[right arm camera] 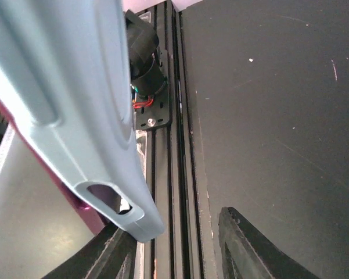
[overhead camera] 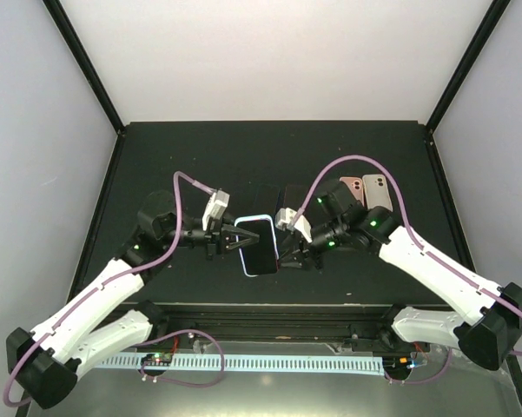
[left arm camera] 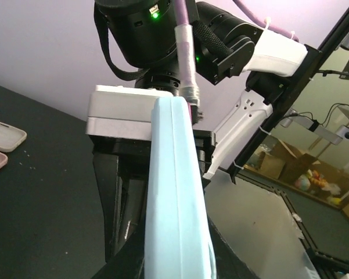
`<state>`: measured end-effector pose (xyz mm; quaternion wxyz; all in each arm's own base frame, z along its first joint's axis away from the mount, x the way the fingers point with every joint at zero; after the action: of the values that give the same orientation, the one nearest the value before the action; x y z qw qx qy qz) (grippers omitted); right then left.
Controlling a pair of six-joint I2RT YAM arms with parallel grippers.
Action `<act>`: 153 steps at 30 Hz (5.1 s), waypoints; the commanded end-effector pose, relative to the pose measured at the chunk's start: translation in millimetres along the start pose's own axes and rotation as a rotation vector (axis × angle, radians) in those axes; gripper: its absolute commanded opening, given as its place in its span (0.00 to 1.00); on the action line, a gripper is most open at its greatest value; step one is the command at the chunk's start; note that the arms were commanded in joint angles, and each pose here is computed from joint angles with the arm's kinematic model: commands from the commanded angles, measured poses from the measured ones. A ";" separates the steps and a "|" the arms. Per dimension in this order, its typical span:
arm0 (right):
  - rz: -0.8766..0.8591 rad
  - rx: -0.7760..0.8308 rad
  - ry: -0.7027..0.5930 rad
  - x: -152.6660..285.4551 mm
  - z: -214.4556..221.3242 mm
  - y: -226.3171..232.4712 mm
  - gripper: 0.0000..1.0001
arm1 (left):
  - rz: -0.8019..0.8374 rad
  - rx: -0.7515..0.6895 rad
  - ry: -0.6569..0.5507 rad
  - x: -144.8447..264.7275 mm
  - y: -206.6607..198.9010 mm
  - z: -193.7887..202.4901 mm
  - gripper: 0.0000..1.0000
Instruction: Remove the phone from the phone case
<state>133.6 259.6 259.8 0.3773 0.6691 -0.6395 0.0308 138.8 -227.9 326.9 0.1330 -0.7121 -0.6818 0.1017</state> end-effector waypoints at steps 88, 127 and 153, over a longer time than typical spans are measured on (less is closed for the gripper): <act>0.517 -1.319 -0.102 43.7 133.1 -201.7 0.01 | -1.065 -0.467 0.548 -197.2 171.1 177.6 0.55; 0.713 -1.121 -0.265 98.8 109.1 -204.9 0.01 | -1.236 -0.390 0.324 -136.9 155.8 147.4 0.02; 0.857 -0.618 -0.495 143.5 68.7 -177.1 0.01 | -1.561 -0.425 0.472 -26.9 168.5 64.5 0.02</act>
<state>280.2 86.5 191.1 0.3783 0.1868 -0.8895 -0.1756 262.1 -274.2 183.0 0.1494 -0.1112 -0.9507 -0.2479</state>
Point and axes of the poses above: each gripper's point midway between its finger pads, its own x axis back along the fingers, its own y axis along the line the jaws close on, z = x × y, the point moved 4 cm from there along x, back along the fingers, and after that the axes turned 9 degrees about -x, right-handed, at the moved point
